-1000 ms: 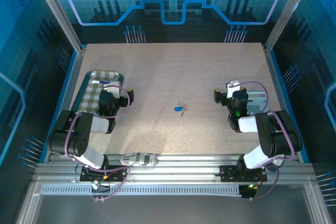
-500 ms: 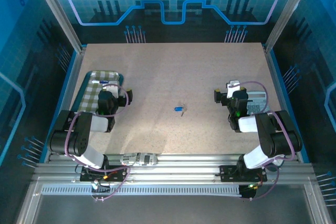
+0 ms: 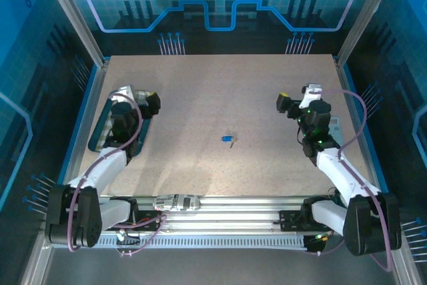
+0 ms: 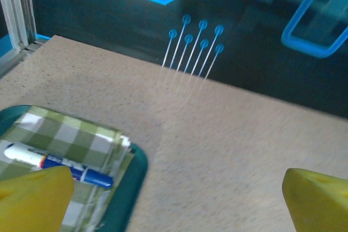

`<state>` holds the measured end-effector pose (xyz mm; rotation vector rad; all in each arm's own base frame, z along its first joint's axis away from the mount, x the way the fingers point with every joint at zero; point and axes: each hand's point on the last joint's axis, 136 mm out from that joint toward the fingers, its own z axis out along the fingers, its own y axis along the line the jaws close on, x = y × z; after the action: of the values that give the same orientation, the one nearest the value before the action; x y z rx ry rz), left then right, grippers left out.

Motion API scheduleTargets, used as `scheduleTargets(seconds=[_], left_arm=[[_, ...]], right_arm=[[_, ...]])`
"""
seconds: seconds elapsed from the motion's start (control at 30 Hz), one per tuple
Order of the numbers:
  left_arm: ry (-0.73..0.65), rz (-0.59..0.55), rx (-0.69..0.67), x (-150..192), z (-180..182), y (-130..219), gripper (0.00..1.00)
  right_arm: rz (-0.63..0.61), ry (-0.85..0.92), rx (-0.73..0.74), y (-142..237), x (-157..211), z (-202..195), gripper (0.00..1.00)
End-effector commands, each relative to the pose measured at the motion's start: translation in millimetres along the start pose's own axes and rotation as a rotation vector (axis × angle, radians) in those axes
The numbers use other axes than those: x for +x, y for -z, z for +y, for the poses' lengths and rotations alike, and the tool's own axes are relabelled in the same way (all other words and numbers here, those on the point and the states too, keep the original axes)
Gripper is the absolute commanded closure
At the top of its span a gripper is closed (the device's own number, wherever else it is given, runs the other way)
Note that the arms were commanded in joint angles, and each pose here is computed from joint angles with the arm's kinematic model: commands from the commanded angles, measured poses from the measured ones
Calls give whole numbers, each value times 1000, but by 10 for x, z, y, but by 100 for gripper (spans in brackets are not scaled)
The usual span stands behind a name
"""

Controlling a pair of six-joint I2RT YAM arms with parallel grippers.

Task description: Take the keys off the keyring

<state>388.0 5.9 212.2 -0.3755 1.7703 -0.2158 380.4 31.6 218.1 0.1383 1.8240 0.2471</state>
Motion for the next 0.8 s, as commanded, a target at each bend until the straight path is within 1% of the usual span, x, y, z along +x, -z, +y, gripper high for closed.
scheduleTargets(seconds=[0.0, 0.03, 0.1, 0.13, 0.2, 0.3, 0.4, 0.53, 0.63, 0.77], left_arm=[[229, 181, 33, 303, -48, 58, 1], [242, 211, 69, 337, -120, 75, 2], [285, 276, 160, 433, -290, 132, 8], [314, 298, 200, 476, -359, 156, 11], [350, 359, 284, 600, -523, 228, 19], [354, 449, 305, 834, -646, 336, 26], [340, 500, 332, 1029, -762, 457, 28], [334, 517, 339, 1152, -806, 550, 28], [346, 525, 343, 1192, -817, 579, 28], [353, 553, 343, 1279, -827, 589, 27]], right_arm=[[272, -193, -226, 46, 595, 354, 24], [297, -185, -243, 50, 640, 422, 29], [386, -180, -241, 59, 793, 537, 33], [432, -180, -252, 60, 859, 591, 36], [524, -193, -280, 41, 1023, 709, 46], [596, -174, -324, 24, 1240, 928, 52], [670, -127, -354, -18, 1439, 1166, 54], [753, -121, -395, -108, 1687, 1405, 60], [801, -111, -397, -169, 1859, 1509, 60], [852, -104, -380, -235, 2053, 1539, 60]])
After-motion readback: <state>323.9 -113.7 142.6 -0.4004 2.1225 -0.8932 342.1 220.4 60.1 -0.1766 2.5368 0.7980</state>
